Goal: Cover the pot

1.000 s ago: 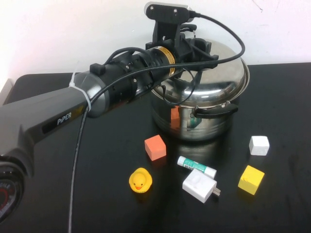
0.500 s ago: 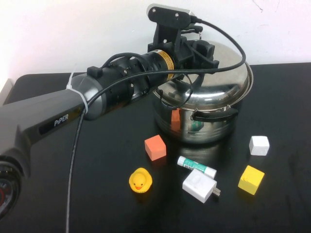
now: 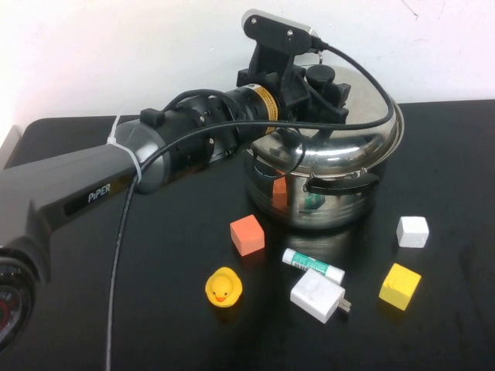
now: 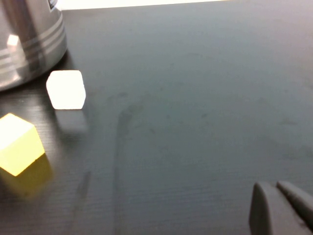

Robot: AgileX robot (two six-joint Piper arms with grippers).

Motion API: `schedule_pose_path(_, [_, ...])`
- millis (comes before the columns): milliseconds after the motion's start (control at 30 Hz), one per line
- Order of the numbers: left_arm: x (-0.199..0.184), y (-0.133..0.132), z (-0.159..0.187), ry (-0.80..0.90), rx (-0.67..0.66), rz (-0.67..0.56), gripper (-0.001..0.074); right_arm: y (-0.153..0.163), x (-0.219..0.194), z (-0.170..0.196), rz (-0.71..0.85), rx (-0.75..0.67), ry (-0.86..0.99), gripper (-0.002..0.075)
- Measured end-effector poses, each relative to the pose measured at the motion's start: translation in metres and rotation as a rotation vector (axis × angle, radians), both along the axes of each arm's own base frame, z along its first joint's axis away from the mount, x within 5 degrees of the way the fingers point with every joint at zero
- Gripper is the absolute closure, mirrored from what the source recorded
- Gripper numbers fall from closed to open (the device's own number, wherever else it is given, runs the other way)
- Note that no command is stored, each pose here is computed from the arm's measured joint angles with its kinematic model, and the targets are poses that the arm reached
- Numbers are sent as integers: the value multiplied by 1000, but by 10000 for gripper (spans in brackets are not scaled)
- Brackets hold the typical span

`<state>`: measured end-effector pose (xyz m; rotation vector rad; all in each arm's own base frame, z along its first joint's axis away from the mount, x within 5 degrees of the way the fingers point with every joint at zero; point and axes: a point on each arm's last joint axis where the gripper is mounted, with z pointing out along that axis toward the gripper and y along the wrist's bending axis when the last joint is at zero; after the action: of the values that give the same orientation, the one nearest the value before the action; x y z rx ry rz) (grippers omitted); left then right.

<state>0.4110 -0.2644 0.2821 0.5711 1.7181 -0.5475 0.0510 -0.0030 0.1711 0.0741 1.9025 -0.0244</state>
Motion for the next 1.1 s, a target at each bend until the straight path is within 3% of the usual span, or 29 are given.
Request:
schedule_pose_path(200, [0,12,18,-44,-14,14,172,0,0,0,0,0,0,728])
schedule_pose_path(400, [-8,35,70,-157,-45,54,189,0,0,0,0,0,0,728])
schedule_pose_path(467, [-15,44,88,-194,-23,84,232,0,0,0,0,0,0,728])
schedule_pose_path(567, [-29,60,116,-237,23,158,358,0,0,0,0,0,0,728])
schedule_pose_path(733, [-69,89,172,-281,16,293,656,0,0,0,0,0,0,728])
schedule_pose_path(833, [-101,108,203,-296,-5,374,712,0,0,0,0,0,0,728])
schedule_pose_path(1100, [-208,171,262,-247,-61,529,735,0,0,0,0,0,0,728])
